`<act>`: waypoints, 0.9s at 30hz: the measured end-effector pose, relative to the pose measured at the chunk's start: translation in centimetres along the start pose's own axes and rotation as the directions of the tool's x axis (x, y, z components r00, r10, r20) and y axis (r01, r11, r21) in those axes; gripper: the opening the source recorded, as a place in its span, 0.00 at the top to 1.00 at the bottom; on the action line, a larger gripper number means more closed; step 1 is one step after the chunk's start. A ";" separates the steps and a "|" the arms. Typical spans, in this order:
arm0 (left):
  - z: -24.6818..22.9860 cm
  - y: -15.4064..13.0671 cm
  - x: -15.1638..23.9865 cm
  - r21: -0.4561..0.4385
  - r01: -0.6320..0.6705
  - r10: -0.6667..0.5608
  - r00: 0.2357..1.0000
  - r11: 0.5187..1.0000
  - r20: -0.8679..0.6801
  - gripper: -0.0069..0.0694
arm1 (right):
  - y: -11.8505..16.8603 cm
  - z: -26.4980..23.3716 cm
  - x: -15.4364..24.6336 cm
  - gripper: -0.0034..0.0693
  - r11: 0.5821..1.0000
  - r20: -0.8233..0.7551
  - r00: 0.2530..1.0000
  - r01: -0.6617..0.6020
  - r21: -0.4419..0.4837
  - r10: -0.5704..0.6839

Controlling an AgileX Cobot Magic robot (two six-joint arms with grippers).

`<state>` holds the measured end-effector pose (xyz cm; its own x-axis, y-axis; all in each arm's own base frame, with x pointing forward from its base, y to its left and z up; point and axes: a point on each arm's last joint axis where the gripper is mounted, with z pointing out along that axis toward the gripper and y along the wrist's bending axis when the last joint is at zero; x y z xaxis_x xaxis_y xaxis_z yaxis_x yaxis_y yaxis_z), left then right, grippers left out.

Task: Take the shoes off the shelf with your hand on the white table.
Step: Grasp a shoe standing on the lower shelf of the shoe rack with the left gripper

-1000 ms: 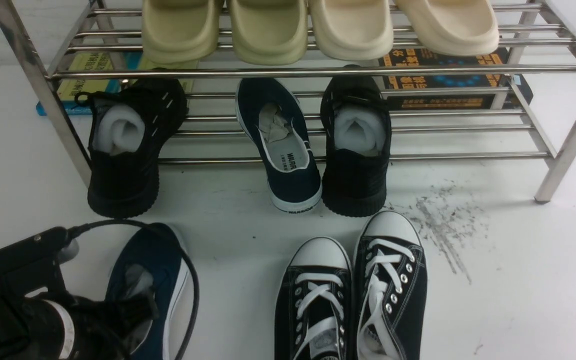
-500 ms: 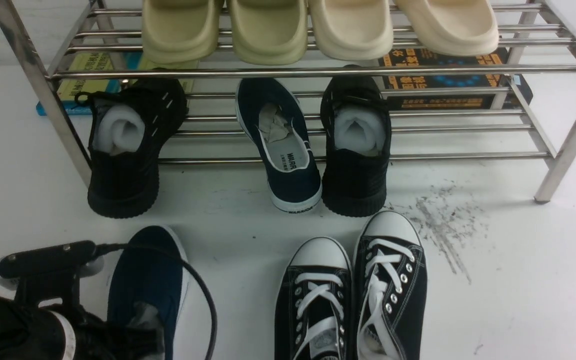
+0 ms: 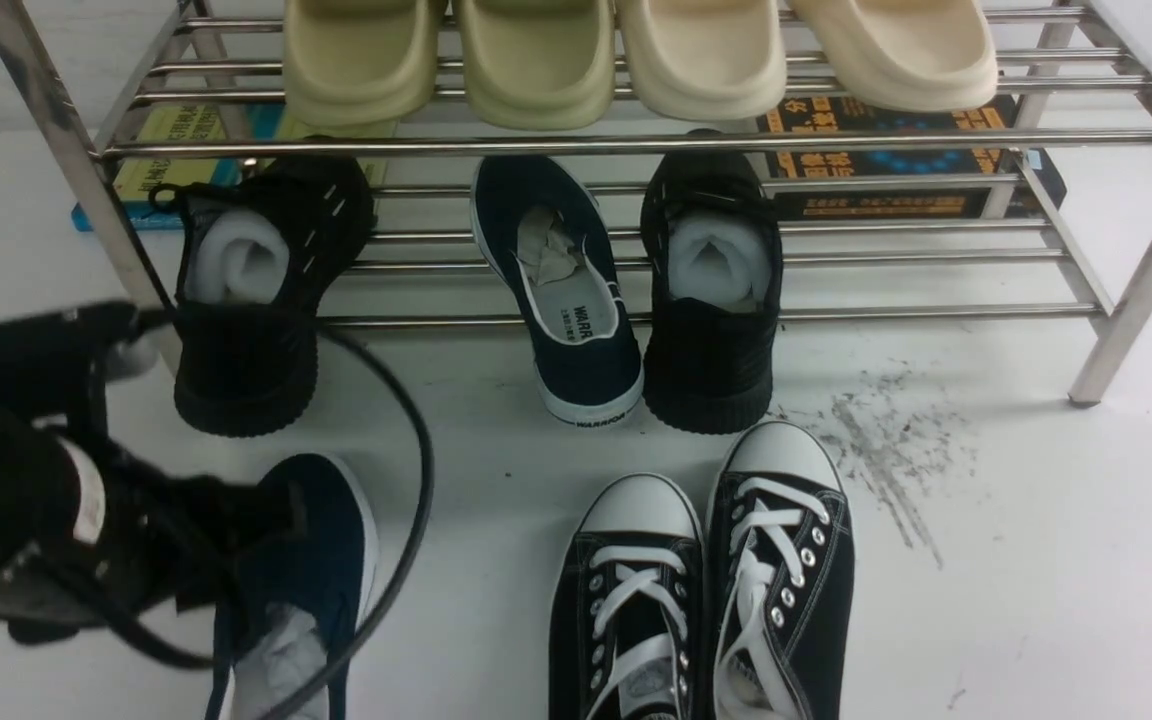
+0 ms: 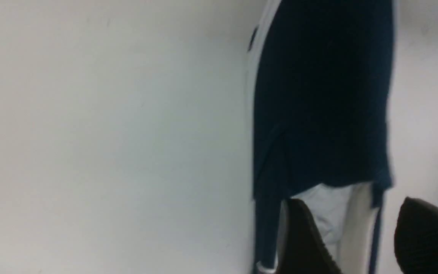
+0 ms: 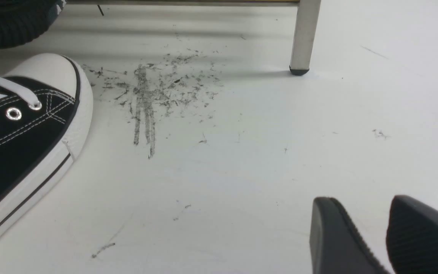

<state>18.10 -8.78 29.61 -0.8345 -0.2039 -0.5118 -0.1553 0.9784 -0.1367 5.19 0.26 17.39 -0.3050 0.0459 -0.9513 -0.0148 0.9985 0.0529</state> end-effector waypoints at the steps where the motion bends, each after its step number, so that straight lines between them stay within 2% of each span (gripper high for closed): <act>1: -0.2 -0.2 -0.3 0.010 0.003 -0.003 1.000 1.000 0.011 0.42 | 0.0 0.0 0.0 0.63 1.000 0.000 1.000 0.000 0.000 0.000; 5: -0.6 -2.0 -2.5 0.086 0.007 -0.014 0.997 0.996 0.079 0.43 | 0.0 0.0 0.0 0.63 1.000 0.000 1.000 0.000 0.000 0.000; 11: 1.5 -4.1 -3.5 0.122 0.006 -0.014 0.998 0.993 0.061 0.48 | 0.0 0.0 0.0 0.63 1.000 0.000 1.000 0.000 0.000 0.000; 16: 3.3 -6.0 -4.4 0.132 -0.028 0.027 1.000 0.991 0.012 0.65 | 0.0 0.0 0.0 0.63 1.000 0.000 1.000 0.000 0.000 0.000; 17: 3.7 -6.5 -4.8 0.136 -0.033 0.033 0.999 0.990 0.005 0.72 | 0.0 0.0 0.0 0.63 1.000 0.000 1.000 0.000 0.000 0.000; 21: 4.5 -8.3 -6.3 0.171 -0.027 0.024 1.000 0.985 0.020 0.88 | 0.0 0.0 0.0 0.63 1.000 0.000 1.000 0.000 0.000 0.000; 24: 4.9 -9.3 -7.1 0.216 -0.019 0.008 0.999 0.976 0.053 0.91 | 0.0 0.0 0.0 0.63 1.000 0.000 1.000 0.000 0.000 0.000; 27: 6.0 -10.9 -8.2 0.297 0.041 -0.071 0.993 0.954 0.092 0.91 | 0.0 0.0 0.0 0.63 1.000 0.000 1.000 0.000 0.000 0.000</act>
<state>29.79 -17.98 30.16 -0.7696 -0.2750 -0.5763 -0.0248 0.9147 -0.4035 5.19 0.26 17.39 -0.3050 0.0459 -0.9513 -0.0148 0.9985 0.0529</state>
